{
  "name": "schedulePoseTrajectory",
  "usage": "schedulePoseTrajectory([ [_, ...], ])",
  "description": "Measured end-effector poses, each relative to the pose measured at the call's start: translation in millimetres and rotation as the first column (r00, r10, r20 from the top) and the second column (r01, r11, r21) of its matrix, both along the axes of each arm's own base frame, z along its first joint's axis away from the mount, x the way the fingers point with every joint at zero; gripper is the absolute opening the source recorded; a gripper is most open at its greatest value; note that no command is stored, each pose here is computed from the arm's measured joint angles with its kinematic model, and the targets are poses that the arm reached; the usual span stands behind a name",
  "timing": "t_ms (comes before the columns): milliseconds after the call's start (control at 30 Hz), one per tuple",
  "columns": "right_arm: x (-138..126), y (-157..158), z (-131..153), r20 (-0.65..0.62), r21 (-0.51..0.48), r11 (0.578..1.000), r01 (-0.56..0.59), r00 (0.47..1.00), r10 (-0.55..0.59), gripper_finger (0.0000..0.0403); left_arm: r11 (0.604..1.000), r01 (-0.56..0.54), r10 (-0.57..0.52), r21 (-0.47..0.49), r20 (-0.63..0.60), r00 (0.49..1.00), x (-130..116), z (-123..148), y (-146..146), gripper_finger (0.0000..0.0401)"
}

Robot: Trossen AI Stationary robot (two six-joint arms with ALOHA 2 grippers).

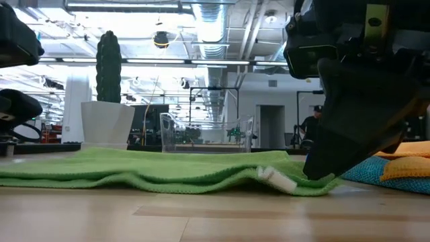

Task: Fold microfiber towels
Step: Fold the green towel

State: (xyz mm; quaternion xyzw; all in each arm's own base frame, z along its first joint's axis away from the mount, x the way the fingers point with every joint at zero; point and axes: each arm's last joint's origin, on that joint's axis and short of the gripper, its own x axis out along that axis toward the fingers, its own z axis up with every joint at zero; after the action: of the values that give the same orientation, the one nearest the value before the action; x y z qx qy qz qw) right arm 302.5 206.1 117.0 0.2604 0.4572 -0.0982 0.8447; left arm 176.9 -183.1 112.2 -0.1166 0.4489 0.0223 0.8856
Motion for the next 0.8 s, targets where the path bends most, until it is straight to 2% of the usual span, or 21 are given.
schedulePoseTrajectory([
  [167, -6.0, -0.3, 15.5, -0.014, 0.019, 0.999, -0.037, 0.999, 0.037, 0.0118, 1.0, -0.004, 0.004, -0.011, 0.004, 1.0, 0.8, -1.5, -1.3, 0.0015],
  [400, -9.4, 0.7, 25.1, 0.012, -0.024, 0.995, -0.098, 0.995, 0.098, 0.0118, 0.998, -0.011, 0.01, -0.055, -0.025, 1.0, -0.6, 0.9, -1.1, 0.0015],
  [467, -6.0, -2.5, 26.7, 0.042, -0.055, 0.995, -0.083, 0.995, 0.085, 0.0118, 0.996, -0.003, -0.002, -0.088, -0.055, 0.999, -4.0, 6.0, -0.2, 0.0015],
  [567, 2.4, -15.8, 27.0, 0.056, -0.086, 0.996, -0.026, 0.998, 0.031, 0.0118, 0.996, -0.008, 0.002, -0.085, -0.075, 0.997, -8.7, 15.4, 6.6, 0.0015],
  [800, 26.5, -52.1, 30.0, 0.102, -0.129, 0.991, 0.024, 0.995, -0.011, 0.0118, 0.989, -0.11, 0.108, -0.098, -0.029, 0.994, -10.5, 36.9, 21.5, 0.0016],
])
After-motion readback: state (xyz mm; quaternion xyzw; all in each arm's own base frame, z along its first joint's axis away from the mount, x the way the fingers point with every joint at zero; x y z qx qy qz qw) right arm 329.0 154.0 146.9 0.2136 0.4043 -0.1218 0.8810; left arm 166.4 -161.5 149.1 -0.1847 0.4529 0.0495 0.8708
